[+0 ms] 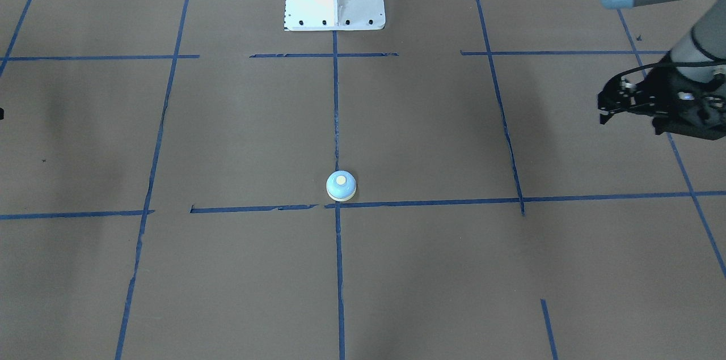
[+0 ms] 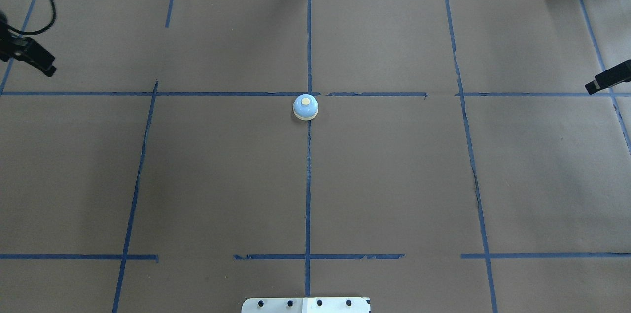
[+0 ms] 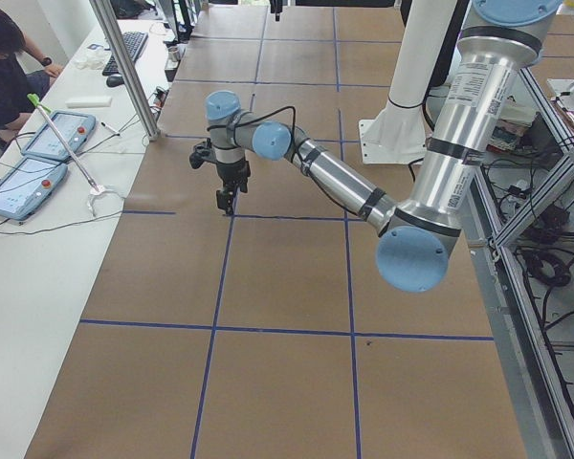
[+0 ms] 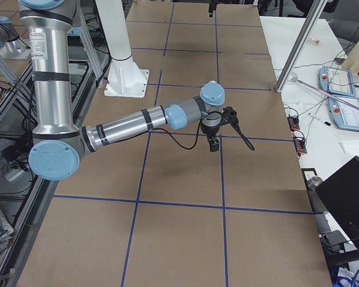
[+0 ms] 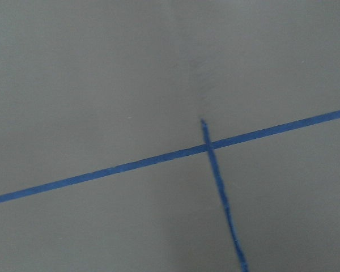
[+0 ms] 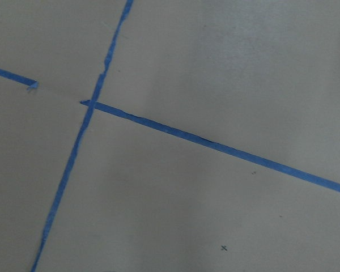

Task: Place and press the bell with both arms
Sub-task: 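Move the right gripper over the top of the bell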

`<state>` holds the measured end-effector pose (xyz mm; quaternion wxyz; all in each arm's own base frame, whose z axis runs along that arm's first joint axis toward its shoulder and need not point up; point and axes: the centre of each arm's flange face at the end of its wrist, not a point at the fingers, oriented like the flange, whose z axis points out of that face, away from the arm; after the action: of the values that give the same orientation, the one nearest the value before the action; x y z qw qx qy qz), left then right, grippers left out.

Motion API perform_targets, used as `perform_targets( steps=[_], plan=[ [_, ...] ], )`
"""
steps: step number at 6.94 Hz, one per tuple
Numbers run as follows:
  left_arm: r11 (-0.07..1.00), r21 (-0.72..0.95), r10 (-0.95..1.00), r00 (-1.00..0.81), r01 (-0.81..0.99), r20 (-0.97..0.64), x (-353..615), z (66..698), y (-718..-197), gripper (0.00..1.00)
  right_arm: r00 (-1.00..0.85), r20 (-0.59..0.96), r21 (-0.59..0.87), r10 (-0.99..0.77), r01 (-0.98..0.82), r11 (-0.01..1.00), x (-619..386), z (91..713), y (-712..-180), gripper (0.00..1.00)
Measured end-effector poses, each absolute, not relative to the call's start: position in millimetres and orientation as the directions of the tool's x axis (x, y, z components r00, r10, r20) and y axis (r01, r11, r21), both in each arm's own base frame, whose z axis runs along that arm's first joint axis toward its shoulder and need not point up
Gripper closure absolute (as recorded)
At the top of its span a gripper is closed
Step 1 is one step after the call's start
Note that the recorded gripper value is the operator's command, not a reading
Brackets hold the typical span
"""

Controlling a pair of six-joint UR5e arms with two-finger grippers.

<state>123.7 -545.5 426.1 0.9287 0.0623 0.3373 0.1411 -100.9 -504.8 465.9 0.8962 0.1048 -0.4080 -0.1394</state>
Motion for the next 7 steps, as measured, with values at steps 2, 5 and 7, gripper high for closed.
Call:
perform_targets(
  steps=[2, 5, 7],
  plan=[
    [0.969, 0.161, 0.245, 0.765, -0.186, -0.596, 43.7, 501.6, -521.4, 0.00, 0.590, 0.724, 0.308, -0.357, 0.187, 0.933, -170.2, 414.3, -523.6, 0.00],
    [0.984, 0.114, 0.179, 0.742, -0.137, -0.647, -41.0, 576.5, -490.9, 0.00, 0.588, 0.769, 0.219, -0.250, 0.125, 0.968, -294.1, 316.9, -533.1, 0.00],
    [0.984, 0.117, 0.178, 0.721, -0.134, -0.670, -59.9, 593.8, -479.0, 0.00, 0.623, 0.766, 0.142, -0.157, 0.074, 0.987, -380.7, 253.7, -546.4, 0.26]
  ],
)
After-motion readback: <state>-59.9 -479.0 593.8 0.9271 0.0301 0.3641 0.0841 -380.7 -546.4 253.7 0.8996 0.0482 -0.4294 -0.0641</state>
